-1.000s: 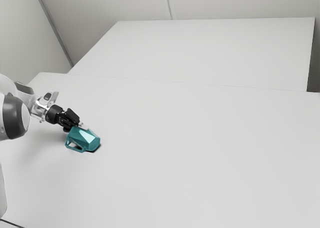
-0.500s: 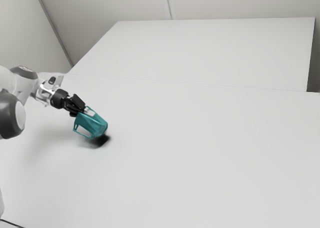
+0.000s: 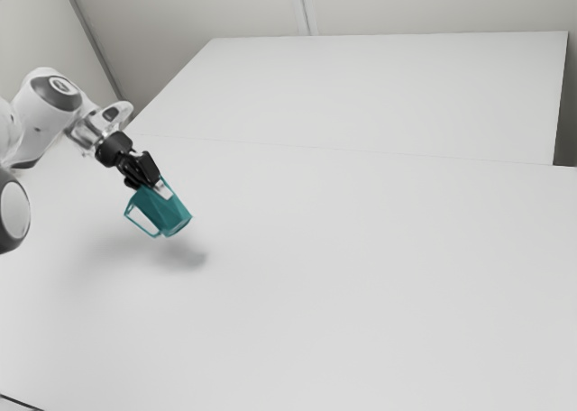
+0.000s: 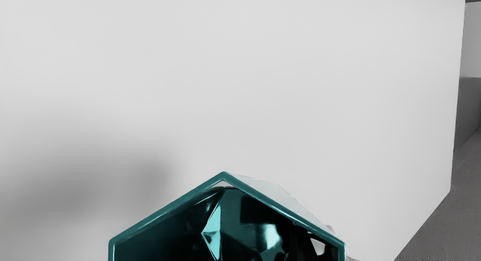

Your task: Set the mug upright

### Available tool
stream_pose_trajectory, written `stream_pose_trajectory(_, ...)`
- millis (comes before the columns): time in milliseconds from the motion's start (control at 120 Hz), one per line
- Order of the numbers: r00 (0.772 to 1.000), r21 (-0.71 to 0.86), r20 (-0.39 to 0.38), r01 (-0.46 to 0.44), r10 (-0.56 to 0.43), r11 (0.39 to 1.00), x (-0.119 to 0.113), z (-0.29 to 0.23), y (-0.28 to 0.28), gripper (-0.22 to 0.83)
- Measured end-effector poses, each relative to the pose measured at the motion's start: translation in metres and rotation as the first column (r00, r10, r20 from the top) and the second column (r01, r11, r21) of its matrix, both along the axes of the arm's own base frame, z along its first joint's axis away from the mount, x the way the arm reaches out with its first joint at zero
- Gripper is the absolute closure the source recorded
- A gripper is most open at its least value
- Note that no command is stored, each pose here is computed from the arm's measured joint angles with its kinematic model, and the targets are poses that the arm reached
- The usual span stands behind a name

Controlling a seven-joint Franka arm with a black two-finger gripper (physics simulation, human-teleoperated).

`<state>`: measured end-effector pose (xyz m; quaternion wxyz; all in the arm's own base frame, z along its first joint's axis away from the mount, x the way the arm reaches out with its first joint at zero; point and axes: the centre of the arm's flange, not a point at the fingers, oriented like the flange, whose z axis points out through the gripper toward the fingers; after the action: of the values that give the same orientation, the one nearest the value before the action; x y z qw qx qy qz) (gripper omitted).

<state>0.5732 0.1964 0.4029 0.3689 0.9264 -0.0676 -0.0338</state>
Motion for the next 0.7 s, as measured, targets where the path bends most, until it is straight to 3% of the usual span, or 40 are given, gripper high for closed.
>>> stream_pose_trajectory(333, 0.996, 0.328, 0.012, 0.083, -0.092, 0.941, 0.025, 0.028, -0.049, 0.79)
stream_pose_trajectory(700, 0.973, 0.614, 0.031, 0.162, -0.228, 0.773, 0.027, 0.081, -0.148, 0.78)
